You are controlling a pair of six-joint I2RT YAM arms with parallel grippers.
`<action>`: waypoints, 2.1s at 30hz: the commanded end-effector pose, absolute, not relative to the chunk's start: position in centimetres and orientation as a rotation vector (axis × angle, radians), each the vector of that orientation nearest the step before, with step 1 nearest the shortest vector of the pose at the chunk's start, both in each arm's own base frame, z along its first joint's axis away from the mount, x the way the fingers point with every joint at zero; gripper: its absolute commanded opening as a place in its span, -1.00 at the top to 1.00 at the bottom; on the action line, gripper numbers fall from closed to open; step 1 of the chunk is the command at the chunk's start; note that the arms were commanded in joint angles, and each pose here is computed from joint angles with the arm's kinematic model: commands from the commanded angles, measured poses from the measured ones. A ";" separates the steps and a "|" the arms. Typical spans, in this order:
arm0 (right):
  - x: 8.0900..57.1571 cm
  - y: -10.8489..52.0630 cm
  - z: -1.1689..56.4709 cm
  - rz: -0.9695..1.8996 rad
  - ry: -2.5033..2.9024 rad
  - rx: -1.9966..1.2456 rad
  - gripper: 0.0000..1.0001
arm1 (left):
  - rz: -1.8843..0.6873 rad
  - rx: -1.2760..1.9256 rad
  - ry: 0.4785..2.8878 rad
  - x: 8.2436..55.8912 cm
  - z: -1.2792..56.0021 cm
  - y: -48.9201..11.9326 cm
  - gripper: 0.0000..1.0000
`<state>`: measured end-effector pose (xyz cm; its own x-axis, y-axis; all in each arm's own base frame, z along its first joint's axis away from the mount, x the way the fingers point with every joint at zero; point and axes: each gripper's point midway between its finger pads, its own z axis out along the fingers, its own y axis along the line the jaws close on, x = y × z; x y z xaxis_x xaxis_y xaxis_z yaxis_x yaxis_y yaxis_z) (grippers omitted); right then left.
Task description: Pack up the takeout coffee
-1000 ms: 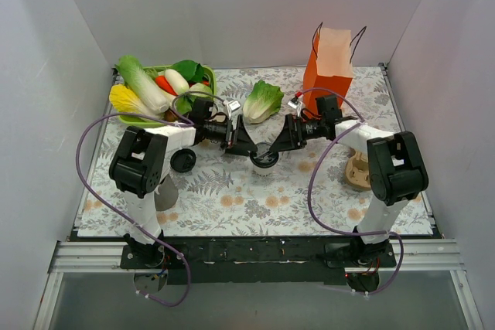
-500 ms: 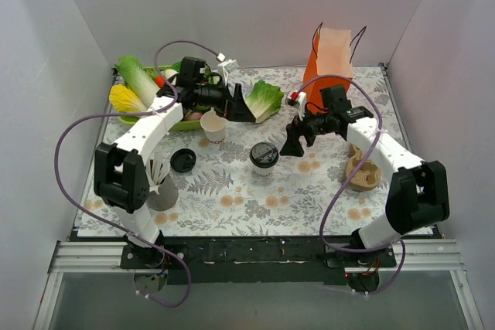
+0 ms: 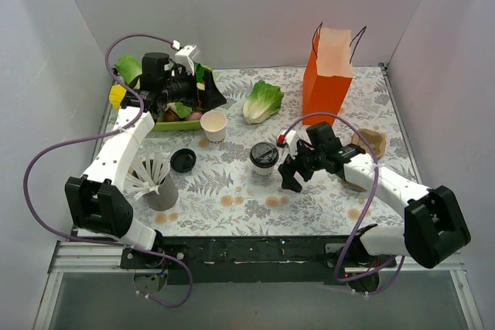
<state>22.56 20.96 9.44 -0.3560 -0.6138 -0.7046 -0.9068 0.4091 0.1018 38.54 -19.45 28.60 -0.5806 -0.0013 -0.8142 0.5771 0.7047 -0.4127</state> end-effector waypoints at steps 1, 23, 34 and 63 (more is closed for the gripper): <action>23.2 23.5 9.3 0.728 2.106 -1.130 -0.96 | -0.746 0.368 2.056 37.7 29.1 -17.1 -0.96; 32.7 32.0 8.8 0.795 1.911 -0.905 -0.55 | -0.638 0.194 2.126 34.5 27.5 -11.9 -0.96; 37.6 32.7 7.7 0.755 1.996 -0.733 -0.66 | -0.649 0.144 2.147 35.1 26.6 -11.1 -0.96; 34.1 34.3 11.9 1.007 2.035 -0.663 -0.96 | -0.886 0.181 2.140 36.4 26.0 -12.6 -0.96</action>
